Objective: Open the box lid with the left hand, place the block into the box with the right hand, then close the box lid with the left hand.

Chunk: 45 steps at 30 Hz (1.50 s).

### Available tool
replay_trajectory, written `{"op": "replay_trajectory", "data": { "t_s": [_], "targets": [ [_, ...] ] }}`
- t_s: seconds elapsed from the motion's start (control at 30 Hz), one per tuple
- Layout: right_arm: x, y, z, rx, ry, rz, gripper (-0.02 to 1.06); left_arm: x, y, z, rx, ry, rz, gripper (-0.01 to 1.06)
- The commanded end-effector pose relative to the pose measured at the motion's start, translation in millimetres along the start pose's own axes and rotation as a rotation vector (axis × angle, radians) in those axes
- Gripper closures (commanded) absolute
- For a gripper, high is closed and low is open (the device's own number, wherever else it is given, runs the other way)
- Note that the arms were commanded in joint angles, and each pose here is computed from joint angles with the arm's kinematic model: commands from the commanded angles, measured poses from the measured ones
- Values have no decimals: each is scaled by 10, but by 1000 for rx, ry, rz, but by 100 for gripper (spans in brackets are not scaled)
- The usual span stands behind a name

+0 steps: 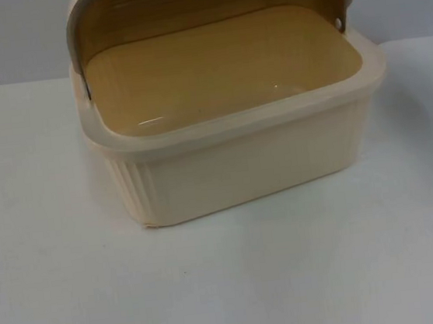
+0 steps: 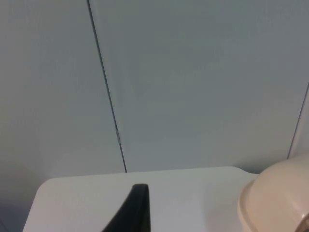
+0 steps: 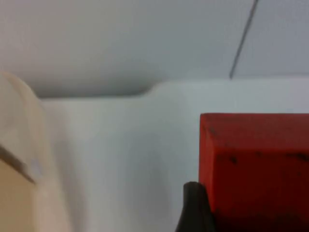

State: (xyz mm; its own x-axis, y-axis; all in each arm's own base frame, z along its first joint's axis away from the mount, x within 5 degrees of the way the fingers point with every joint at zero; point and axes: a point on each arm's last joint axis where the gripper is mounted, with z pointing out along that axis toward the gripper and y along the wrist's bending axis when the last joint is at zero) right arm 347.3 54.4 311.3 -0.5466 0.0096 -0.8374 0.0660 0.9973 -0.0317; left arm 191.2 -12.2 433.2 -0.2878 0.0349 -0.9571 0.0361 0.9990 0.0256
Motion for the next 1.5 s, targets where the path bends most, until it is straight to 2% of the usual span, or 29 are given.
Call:
{"op": "replay_trajectory", "data": {
  "t_s": [0.0,0.03,0.13,0.23,0.27,0.33,0.4,0.43,0.47,0.53,0.6,0.73,0.77,0.8,0.83,0.93,0.97,1.07,1.17,1.2,1.3,1.47],
  "targets": [
    [-215,119,-489,-89,-140,13,102,-31,-13,-24,9,-19,-10,4],
    [-215,119,-489,-89,-140,13,102,-31,-13,-24,9,-19,-10,4],
    [-227,320,-939,-206,-225,-14,102,-31,-14,-24,10,-18,-12,4],
    [-137,555,-1333,-363,-300,-69,102,-31,-14,-24,10,-18,-12,4],
    [-137,555,-1333,-363,-300,-69,102,-31,-14,-24,10,-18,-12,4],
    [-76,655,-1514,-448,-365,-131,102,-31,-14,-24,10,-18,-12,4],
    [-23,692,-1630,-496,-375,-123,102,-33,-14,-24,10,-21,-12,4],
    [13,678,-1652,-507,-360,-81,102,-33,-14,-24,10,-21,-12,4],
    [13,678,-1652,-507,-360,-81,102,-33,-14,-24,10,-21,-12,4],
    [105,627,-1626,-510,-316,10,102,-31,-14,-24,10,-19,-12,4],
    [209,630,-1606,-523,-345,-99,104,-31,-14,-24,10,-19,-12,4],
    [228,645,-1592,-531,-351,-123,105,-31,-13,-24,9,-19,-11,4],
    [229,641,-1582,-513,-362,-172,105,-31,-13,-24,9,-19,-11,4],
    [229,641,-1582,-513,-362,-172,105,-31,-13,-24,9,-19,-11,4],
    [243,613,-1552,-459,-358,-248,105,-31,-13,-24,9,-19,-11,4],
    [349,523,-1387,-299,-220,-272,105,-31,-13,-24,9,-19,-11,4],
    [382,519,-1363,-288,-209,-305,105,-33,-14,-24,9,-21,-11,4],
    [386,565,-1375,-340,-247,-320,105,-35,-16,-24,11,-23,-14,4],
    [385,654,-1331,-405,-249,-237,105,-35,-16,-24,11,-23,-14,4],
    [385,654,-1331,-405,-249,-237,105,-35,-16,-24,11,-23,-14,4],
    [430,773,-1198,-446,-216,-195,105,-35,-17,-24,12,-23,-16,4],
    [533,919,-896,-476,-158,-199,105,-32,-16,-24,12,-19,-16,4]
  ]
}}
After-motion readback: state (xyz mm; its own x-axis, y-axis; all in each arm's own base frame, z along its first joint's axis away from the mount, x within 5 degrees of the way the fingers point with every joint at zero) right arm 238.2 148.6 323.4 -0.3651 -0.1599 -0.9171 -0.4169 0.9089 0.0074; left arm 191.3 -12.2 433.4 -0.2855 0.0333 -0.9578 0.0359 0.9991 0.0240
